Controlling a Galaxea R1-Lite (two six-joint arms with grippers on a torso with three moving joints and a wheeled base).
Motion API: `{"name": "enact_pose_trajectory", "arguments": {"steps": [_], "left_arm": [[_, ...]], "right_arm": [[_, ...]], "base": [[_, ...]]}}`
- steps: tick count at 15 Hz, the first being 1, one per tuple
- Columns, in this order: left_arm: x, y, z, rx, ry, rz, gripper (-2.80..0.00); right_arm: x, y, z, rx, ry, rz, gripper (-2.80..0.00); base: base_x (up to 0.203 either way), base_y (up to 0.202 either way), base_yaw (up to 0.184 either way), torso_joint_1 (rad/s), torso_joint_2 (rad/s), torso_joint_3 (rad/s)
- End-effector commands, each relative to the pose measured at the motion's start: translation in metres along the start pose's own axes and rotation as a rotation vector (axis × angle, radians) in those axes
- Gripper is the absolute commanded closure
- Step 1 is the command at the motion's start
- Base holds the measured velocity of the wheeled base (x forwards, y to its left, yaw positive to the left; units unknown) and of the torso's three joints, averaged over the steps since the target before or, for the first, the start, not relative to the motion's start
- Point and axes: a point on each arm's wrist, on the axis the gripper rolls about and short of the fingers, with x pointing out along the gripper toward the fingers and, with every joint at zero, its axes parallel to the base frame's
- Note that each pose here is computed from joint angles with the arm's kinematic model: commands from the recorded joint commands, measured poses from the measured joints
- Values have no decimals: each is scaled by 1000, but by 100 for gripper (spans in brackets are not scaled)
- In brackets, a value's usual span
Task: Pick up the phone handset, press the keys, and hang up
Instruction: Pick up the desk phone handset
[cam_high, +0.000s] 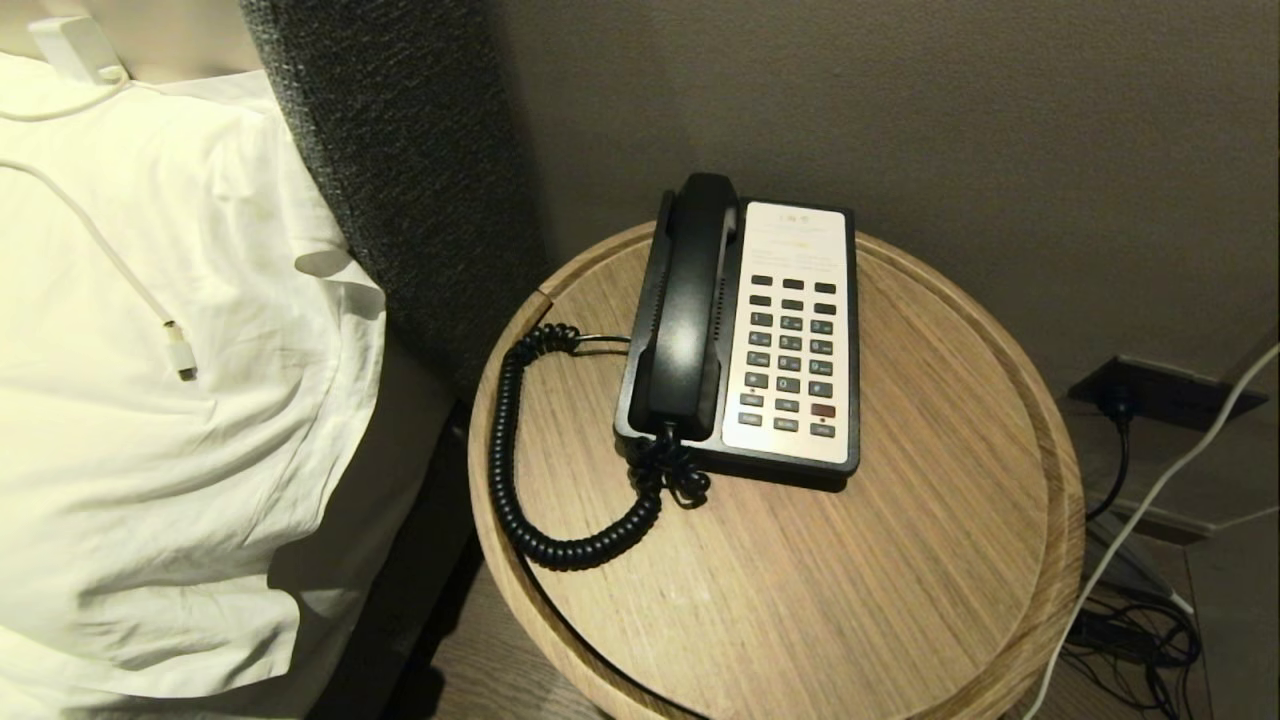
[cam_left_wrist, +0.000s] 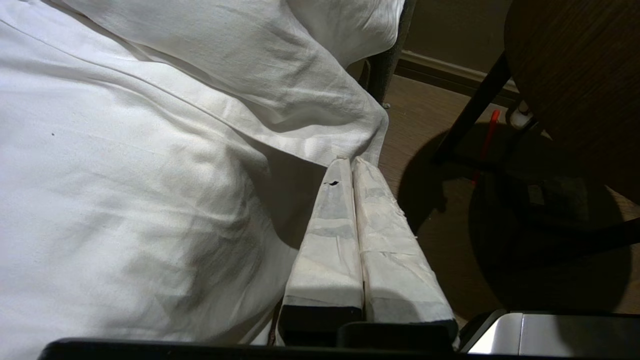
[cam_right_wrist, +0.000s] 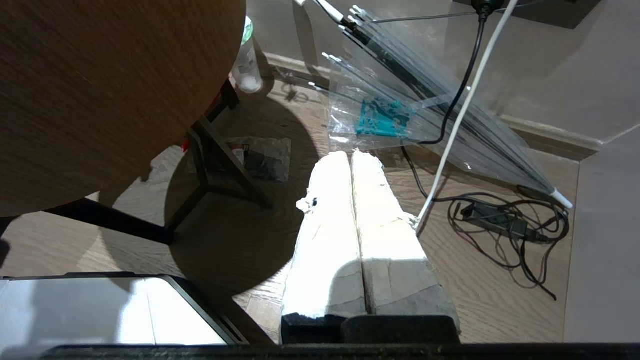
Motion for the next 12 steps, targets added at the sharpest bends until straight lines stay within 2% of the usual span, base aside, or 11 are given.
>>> {"name": "enact_pose_trajectory", "arguments": {"steps": [1, 4, 5, 6, 8, 10, 12], "left_arm": [[0, 0, 0, 0, 1, 2, 0], [0, 0, 2, 16, -5, 2, 0], [-3, 0, 11, 21, -27, 1, 0], [-9, 0, 26, 24, -45, -7, 0], [-26, -1, 62, 26, -28, -55, 0], [-46, -4, 100, 24, 39, -138, 0], [-50, -5, 137, 14, 129, -209, 0]], "right_arm": [[0, 0, 0, -1, -1, 0, 0], [0, 0, 0, -1, -1, 0, 0], [0, 0, 0, -1, -1, 0, 0], [0, 0, 0, -1, -1, 0, 0], [0, 0, 0, -1, -1, 0, 0], [0, 0, 0, -1, -1, 0, 0], [0, 0, 0, -1, -2, 0, 0]], "base": [[0, 0, 0, 0, 0, 0], [0, 0, 0, 0, 0, 0], [0, 0, 0, 0, 0, 0], [0, 0, 0, 0, 0, 0], [0, 0, 0, 0, 0, 0], [0, 0, 0, 0, 0, 0], [0, 0, 0, 0, 0, 0]]}}
